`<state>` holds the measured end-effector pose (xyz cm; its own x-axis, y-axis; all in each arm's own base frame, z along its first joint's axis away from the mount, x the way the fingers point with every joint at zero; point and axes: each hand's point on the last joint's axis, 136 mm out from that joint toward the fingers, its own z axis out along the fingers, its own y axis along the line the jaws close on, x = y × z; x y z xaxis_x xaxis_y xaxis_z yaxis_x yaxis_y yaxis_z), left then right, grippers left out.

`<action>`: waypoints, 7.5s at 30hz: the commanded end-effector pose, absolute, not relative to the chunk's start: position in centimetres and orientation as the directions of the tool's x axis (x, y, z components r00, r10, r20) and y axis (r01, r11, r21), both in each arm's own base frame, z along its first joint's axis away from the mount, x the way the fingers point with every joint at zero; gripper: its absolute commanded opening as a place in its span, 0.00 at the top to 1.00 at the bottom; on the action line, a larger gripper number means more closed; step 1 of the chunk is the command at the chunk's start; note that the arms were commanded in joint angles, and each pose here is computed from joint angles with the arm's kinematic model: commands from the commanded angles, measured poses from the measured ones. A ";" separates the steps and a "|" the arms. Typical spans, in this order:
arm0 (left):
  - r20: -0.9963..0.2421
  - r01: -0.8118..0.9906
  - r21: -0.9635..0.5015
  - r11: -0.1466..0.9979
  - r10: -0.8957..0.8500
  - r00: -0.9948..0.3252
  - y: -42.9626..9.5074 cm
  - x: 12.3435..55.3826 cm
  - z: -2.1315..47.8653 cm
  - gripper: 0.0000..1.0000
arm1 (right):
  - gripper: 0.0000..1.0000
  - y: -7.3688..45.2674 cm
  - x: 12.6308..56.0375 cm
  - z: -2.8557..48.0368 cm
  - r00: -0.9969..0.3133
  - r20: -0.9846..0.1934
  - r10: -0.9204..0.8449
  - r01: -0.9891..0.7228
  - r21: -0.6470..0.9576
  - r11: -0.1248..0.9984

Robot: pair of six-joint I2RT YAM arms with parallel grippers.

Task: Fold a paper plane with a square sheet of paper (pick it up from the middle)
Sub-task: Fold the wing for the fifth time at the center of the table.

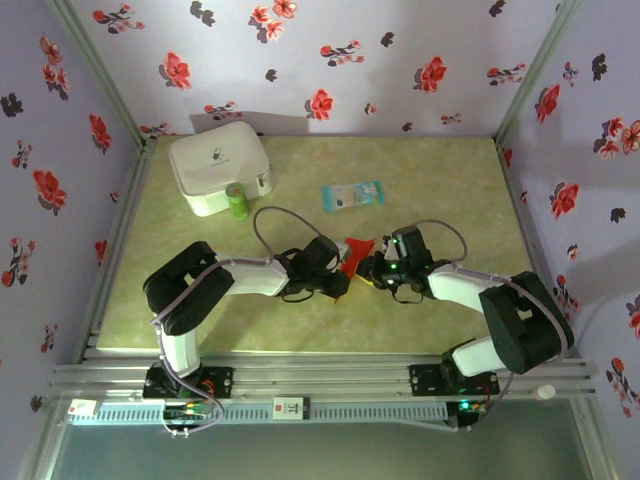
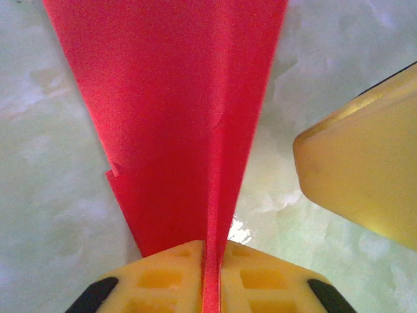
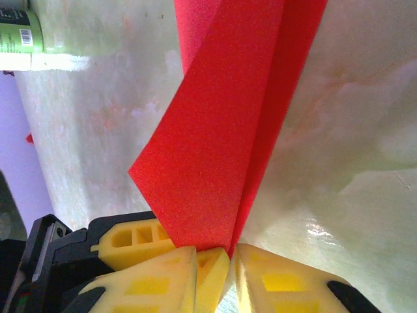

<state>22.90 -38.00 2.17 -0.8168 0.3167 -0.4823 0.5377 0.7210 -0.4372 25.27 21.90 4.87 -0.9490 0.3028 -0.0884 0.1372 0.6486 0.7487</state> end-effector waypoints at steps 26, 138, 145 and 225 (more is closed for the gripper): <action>-0.364 0.473 -0.518 0.712 0.316 -0.876 -35.7 20.9 -0.5 0.98 | 0.95 24.9 28.4 6.1 -0.961 -0.128 0.247 0.045 0.804 0.592; -0.265 0.387 -0.758 0.525 0.293 -0.918 -33.7 17.0 2.2 1.00 | 0.98 21.7 26.9 -2.2 -0.970 -0.018 0.243 0.186 0.590 0.786; -0.226 0.384 -0.759 0.526 0.340 -0.913 -33.0 15.5 1.3 1.00 | 0.98 21.3 26.9 -2.3 -0.967 -0.023 0.252 0.194 0.575 0.795; -0.312 0.423 -0.655 0.626 0.286 -0.906 -38.2 22.8 4.4 0.98 | 0.98 21.4 27.0 -2.2 -0.958 -0.011 0.288 0.226 0.590 0.775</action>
